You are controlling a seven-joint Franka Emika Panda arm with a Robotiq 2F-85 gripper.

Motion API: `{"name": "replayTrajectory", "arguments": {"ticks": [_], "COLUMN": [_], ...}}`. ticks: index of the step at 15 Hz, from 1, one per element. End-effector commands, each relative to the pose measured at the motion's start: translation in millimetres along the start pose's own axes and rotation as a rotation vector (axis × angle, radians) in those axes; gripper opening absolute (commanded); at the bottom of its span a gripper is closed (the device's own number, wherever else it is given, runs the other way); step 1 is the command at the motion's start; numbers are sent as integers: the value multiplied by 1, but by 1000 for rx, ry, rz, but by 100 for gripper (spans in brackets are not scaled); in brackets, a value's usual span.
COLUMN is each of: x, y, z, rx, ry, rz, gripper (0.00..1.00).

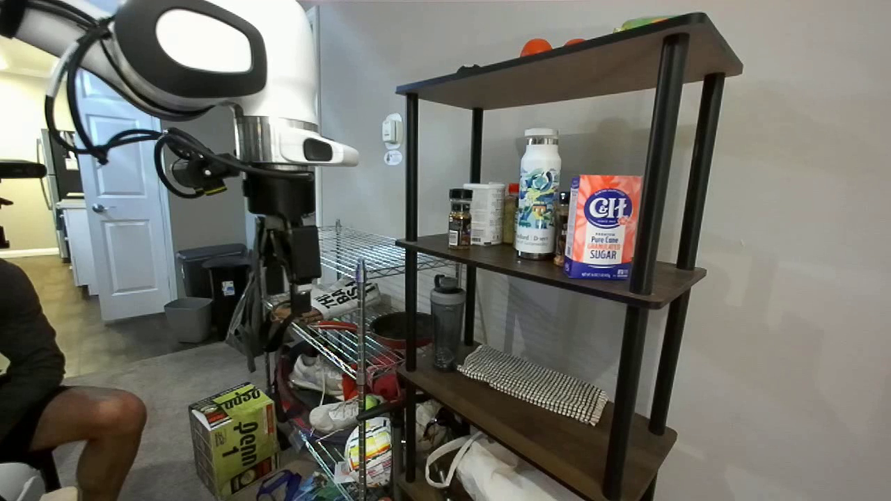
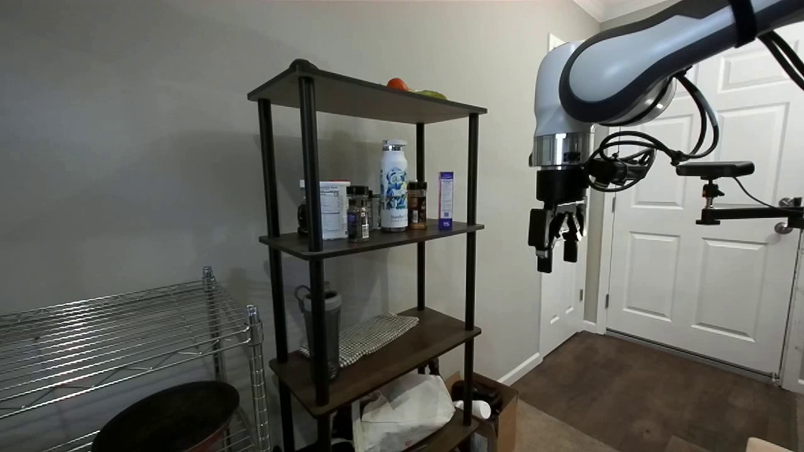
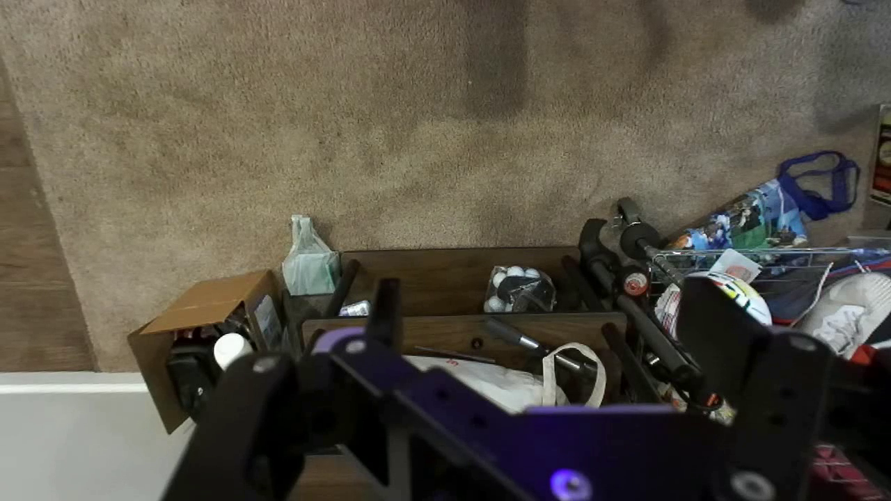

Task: Move the blackish bottle from the second to the top shelf

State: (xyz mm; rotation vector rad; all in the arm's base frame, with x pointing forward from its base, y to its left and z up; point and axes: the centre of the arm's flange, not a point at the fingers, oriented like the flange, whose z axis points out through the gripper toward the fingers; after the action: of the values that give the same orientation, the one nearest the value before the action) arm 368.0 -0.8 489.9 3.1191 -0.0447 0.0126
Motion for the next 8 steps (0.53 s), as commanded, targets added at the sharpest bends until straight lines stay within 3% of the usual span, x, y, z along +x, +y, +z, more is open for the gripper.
{"name": "replayTrajectory", "arguments": {"ticks": [1,8], "x": [0,16], "y": [0,-13], "z": [0,2], "rx": [0,-13], "ry": [0,13], "rz": [0,-30], "gripper": [100,100]}}
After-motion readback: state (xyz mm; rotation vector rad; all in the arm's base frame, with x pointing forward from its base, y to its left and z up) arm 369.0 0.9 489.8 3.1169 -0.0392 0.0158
